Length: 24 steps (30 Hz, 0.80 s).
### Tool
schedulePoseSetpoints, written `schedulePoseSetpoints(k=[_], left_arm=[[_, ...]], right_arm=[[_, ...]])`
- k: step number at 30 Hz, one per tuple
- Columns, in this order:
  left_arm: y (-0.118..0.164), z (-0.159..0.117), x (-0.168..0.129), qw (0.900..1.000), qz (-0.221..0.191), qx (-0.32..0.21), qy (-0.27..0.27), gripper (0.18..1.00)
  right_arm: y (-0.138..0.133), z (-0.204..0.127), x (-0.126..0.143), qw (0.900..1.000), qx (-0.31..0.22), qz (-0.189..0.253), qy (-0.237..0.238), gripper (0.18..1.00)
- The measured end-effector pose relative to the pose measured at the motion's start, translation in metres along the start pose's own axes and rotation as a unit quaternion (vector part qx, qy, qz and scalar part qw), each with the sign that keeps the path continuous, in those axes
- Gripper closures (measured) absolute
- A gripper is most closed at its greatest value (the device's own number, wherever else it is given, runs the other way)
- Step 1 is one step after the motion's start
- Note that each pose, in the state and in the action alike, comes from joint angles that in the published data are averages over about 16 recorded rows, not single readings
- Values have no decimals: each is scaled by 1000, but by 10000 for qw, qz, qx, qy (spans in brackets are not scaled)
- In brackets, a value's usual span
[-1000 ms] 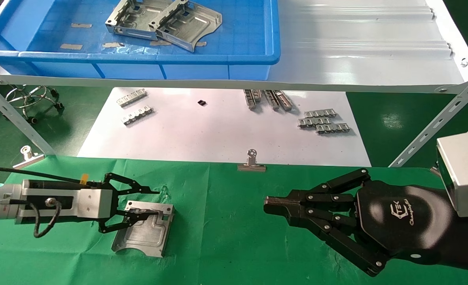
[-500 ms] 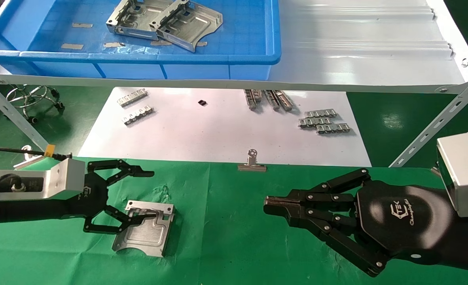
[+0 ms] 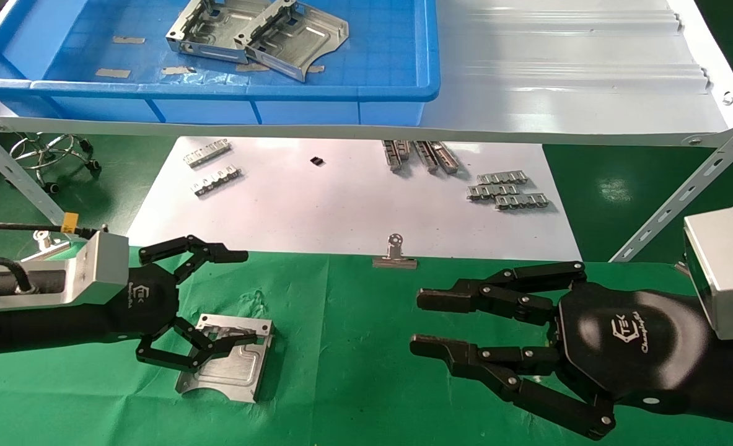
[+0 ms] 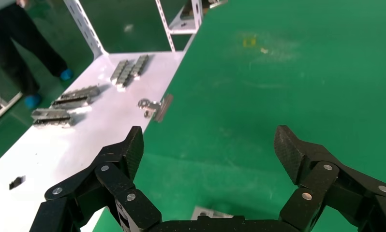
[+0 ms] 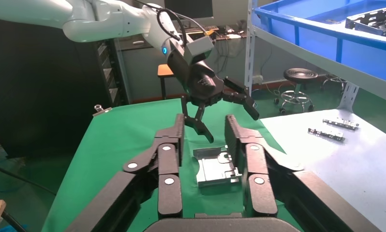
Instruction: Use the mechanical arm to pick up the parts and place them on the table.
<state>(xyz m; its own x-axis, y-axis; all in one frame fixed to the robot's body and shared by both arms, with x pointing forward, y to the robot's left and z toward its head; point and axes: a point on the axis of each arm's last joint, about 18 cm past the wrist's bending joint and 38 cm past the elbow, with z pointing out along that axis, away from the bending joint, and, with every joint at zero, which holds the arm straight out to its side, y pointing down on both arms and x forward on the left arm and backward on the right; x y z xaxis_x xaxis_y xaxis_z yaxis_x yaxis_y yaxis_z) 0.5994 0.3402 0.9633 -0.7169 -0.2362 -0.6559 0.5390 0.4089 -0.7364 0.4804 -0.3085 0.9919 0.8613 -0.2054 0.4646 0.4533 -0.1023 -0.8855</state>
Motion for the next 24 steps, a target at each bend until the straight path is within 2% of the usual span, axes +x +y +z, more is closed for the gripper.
schedulePoseSetpoints(k=[8, 24], left_arm=[[-17, -2, 10, 9992, -215, 336, 8, 191], [-56, -11, 37, 9938, -615, 914, 169, 183]], right_arm=[[0, 0, 0, 10000, 0, 0, 0, 682], [0, 0, 0, 10000, 0, 0, 0, 344]])
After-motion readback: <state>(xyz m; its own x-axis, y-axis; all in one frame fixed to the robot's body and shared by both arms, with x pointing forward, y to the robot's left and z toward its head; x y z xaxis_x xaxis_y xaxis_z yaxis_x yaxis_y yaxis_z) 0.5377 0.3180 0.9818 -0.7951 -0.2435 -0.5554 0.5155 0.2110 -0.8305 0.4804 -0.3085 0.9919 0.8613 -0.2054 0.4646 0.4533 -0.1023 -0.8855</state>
